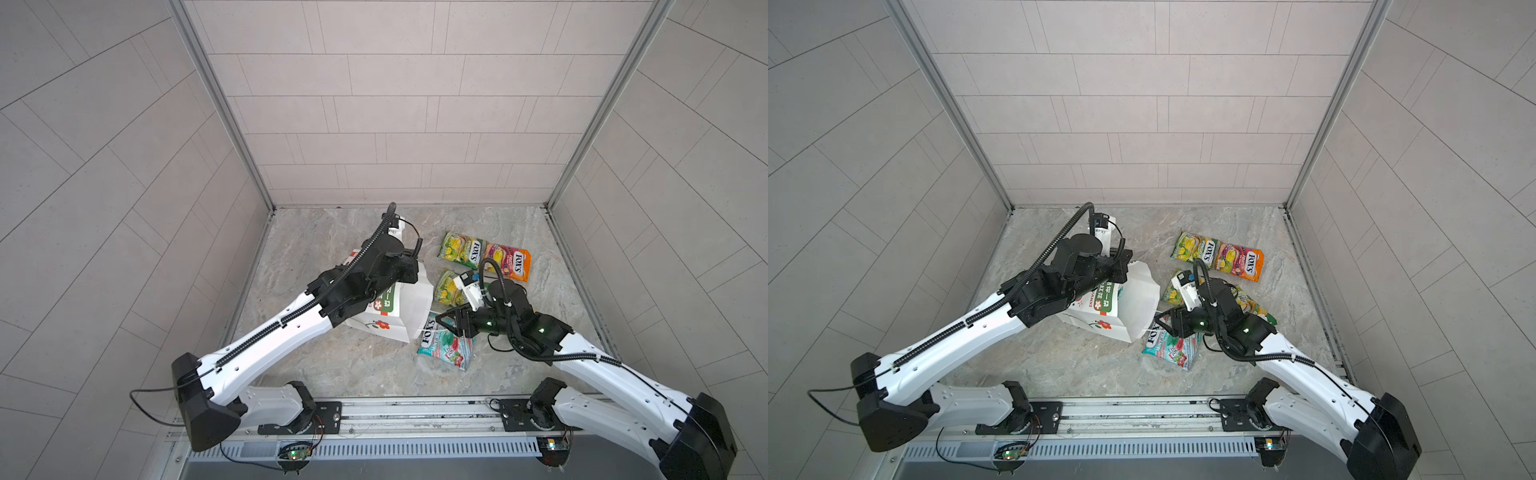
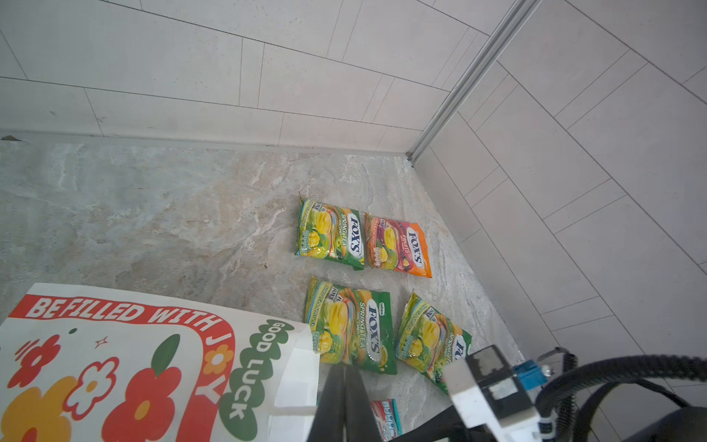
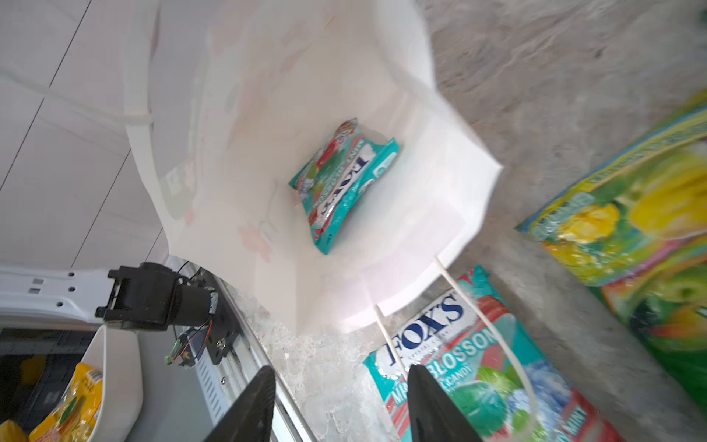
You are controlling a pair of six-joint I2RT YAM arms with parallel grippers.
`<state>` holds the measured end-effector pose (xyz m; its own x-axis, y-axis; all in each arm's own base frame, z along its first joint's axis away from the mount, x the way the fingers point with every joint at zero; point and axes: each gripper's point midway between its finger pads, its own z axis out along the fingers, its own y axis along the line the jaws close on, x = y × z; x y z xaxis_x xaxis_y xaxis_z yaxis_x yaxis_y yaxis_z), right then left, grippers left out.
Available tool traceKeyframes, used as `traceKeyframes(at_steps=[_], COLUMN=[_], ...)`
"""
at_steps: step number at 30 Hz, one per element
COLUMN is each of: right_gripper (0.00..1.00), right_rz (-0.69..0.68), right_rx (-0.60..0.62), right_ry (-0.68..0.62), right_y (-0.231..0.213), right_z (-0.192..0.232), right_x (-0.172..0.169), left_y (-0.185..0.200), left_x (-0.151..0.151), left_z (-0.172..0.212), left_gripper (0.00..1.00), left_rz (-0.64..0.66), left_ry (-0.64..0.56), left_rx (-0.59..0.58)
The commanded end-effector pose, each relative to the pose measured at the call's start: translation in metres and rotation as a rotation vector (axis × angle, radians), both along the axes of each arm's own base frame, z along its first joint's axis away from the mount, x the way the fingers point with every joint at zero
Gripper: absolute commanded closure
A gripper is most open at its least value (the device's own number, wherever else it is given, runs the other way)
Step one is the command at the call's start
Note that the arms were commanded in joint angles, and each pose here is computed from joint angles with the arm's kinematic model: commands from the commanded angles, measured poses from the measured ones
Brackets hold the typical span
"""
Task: Take the snacks out of the paper bag
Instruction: 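Move the right gripper back over the bag opening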
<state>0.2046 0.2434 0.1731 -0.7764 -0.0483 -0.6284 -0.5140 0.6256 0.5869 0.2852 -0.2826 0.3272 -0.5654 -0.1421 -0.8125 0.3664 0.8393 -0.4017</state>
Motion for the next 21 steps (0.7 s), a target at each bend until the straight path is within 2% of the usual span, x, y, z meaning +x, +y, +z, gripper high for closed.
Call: traceKeyframes(at_steps=[1, 14, 21], right_gripper=[0.43, 0.46, 0.45], right_rz=[0.056, 0.011, 0.03], right_rx=[0.045, -0.067, -0.123], right_ry=[-0.018, 0.071, 0.115], right_y=[0.023, 0.06, 0.082], right_z=[0.006, -0.04, -0.065], right_x=[-0.002, 0.03, 0.028], left_y=[-0.007, -0.011, -0.016], left_x=[-0.005, -0.013, -0.014], left_z=[0.021, 0.027, 0.031], left_gripper=[1.0, 1.0, 1.0], left_rz=[-0.04, -0.086, -0.105], left_ry=[-0.028, -0.027, -0.027], left_rx=[-0.089, -0.127, -0.141])
